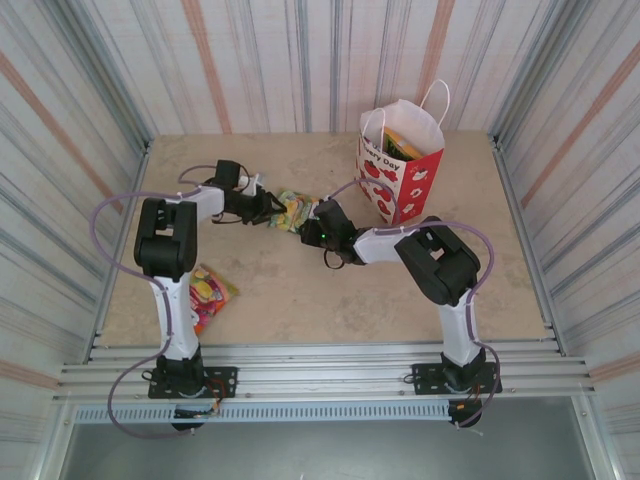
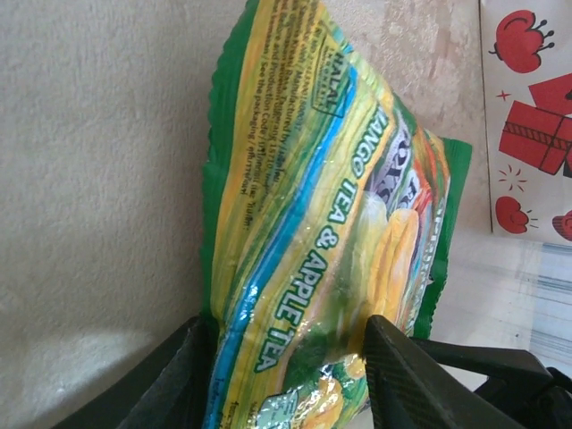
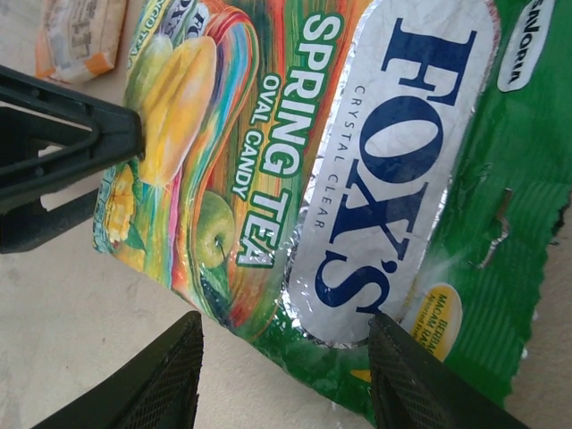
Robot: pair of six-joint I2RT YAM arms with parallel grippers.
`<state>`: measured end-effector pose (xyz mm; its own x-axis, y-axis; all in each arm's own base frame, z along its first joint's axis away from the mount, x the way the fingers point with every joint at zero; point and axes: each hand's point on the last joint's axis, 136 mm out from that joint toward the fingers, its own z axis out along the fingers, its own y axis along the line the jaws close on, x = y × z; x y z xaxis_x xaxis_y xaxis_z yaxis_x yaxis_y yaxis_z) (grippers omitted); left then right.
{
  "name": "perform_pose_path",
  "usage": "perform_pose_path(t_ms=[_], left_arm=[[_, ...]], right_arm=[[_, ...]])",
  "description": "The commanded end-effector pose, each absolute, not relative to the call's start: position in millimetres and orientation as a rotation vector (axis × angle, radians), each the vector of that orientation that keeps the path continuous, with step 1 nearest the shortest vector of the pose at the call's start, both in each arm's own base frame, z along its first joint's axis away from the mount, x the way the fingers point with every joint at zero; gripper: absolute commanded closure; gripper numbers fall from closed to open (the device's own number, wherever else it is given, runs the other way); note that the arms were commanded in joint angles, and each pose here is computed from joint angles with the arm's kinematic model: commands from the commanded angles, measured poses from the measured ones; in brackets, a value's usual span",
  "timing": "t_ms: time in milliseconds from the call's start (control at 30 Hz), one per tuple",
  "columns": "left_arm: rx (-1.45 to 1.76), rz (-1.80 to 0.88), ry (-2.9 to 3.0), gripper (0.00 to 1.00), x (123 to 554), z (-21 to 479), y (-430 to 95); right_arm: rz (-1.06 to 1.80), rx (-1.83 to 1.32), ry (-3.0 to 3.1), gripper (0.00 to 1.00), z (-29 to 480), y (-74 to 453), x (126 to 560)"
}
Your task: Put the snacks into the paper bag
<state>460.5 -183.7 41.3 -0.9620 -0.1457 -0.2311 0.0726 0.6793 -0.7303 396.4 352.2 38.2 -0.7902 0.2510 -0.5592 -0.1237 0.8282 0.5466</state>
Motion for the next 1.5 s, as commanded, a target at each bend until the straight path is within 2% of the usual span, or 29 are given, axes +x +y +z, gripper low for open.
perform_pose_path(t_ms=[0, 100, 300, 567, 1033, 1200, 1467], left_arm=[[-0.063, -1.230, 2.615, 0.58, 450, 53, -192], [-0.047, -1.215, 2.594, 0.69, 450, 64, -191], [-0.003, -1.135, 2.563, 0.81, 445, 86, -184], [0.068, -1.040, 2.502, 0.89, 427, 123, -182], [0.353, -1.033, 2.289, 0.94, 373, 197, -210], [0.514, -1.061, 2.121, 0.95, 350, 240, -224], [0.842, -1.062, 1.862, 0.97, 298, 287, -257]], right_arm=[[0.780, 0.055, 2.370, 0.49, 33, 359, 400], [0.784, 0.044, 2.370, 0.49, 37, 361, 398], [0.773, 0.020, 2.326, 0.47, 59, 358, 393], [0.754, -0.054, 2.231, 0.45, 95, 350, 379], [0.749, -0.372, 2.023, 0.42, 169, 322, 325], [0.666, -0.595, 1.913, 0.37, 187, 300, 304], [0.768, -0.650, 1.817, 0.32, 222, 248, 279]])
